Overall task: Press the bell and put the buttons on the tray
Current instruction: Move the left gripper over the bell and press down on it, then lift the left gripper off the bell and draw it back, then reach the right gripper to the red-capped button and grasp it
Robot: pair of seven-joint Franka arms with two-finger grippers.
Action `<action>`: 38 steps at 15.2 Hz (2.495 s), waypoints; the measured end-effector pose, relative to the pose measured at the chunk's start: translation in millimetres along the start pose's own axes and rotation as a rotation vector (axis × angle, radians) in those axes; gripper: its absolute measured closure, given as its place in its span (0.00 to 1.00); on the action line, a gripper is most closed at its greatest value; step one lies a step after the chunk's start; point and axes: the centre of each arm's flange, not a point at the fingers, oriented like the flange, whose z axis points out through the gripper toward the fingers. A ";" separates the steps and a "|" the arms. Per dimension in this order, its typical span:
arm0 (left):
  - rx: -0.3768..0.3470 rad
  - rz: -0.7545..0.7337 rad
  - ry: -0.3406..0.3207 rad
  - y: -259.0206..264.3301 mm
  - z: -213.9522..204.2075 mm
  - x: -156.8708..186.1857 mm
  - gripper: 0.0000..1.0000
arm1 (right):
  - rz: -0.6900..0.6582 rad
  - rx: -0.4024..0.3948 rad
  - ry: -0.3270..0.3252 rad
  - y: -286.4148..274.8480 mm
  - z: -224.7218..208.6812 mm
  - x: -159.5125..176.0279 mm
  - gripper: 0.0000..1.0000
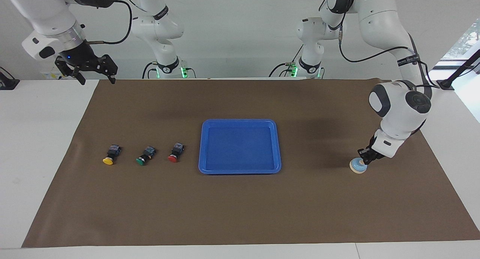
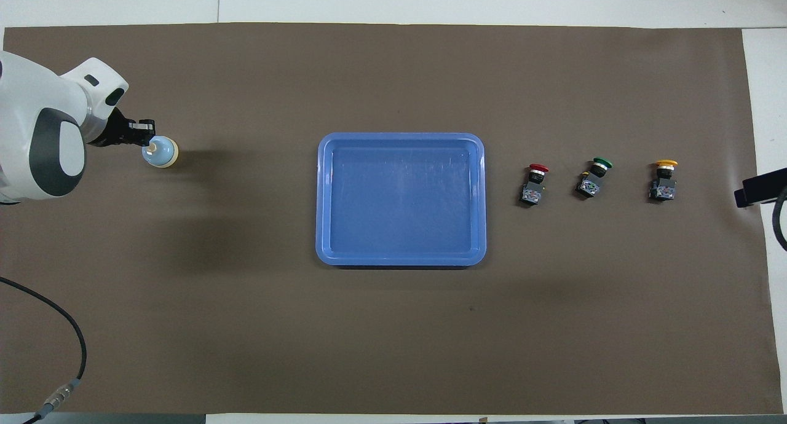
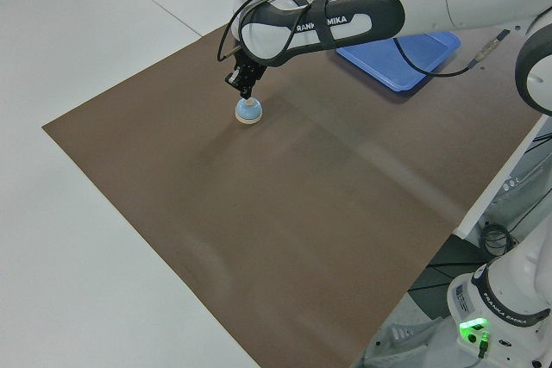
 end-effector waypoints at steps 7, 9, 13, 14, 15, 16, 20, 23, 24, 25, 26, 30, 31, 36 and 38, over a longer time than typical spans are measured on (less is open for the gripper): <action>-0.001 -0.001 0.035 -0.7 2.8 -10.2 0.99 | -0.002 0.000 0.000 -0.9 0.0 0.1 0.00; 0.001 -0.007 -0.032 -4.7 -14.0 -9.0 0.99 | -0.002 0.000 0.000 -1.0 0.0 0.1 0.00; -0.006 -0.021 -0.079 -17.8 -113.4 -21.2 0.93 | -0.004 0.000 -0.001 -2.0 0.0 0.2 0.00; -0.009 -0.022 -0.076 -19.1 -139.6 -29.7 0.90 | -0.005 -0.001 -0.001 -2.6 0.0 0.3 0.00; -0.011 -0.022 -0.071 -19.6 -164.4 -38.9 0.81 | -0.007 -0.001 0.000 -3.9 0.0 0.5 0.00; -0.014 -0.022 -0.065 -19.6 -188.5 -49.1 0.71 | -0.011 -0.001 0.000 -5.7 -0.1 0.8 0.00; -0.023 -0.012 -0.052 -15.8 -260.2 -88.7 0.30 | -0.018 -0.002 0.000 -9.9 -0.2 1.4 0.00; -0.025 0.000 -0.076 -10.0 -282.7 -108.8 0.00 | -0.020 -0.002 -0.001 -10.7 0.1 1.4 0.00; -0.025 0.007 -0.081 -6.2 -284.7 -111.0 0.00 | -0.022 -0.003 -0.002 -12.3 0.5 1.4 0.00; -0.024 0.017 -0.088 -0.8 -284.2 -111.9 0.00 | -0.023 -0.003 -0.004 -15.8 1.6 1.4 0.00; -0.024 0.028 -0.099 5.7 -282.7 -112.8 0.00 | -0.015 -0.004 -0.004 -21.6 3.3 1.7 0.00; -0.021 0.051 -0.141 18.8 -279.6 -117.6 0.00 | 0.048 -0.017 0.055 -67.4 27.9 6.2 0.00; -0.021 0.054 -0.144 20.1 -279.8 -118.0 0.00 | 0.067 -0.019 0.061 -81.7 42.2 7.2 0.00; -0.021 0.070 -0.147 28.5 -280.0 -118.9 0.00 | 0.181 -0.021 0.096 -151.2 119.9 15.8 0.00; -0.021 0.070 -0.147 28.1 -280.0 -118.9 0.00 | 0.208 -0.006 0.115 -168.2 149.1 28.8 0.00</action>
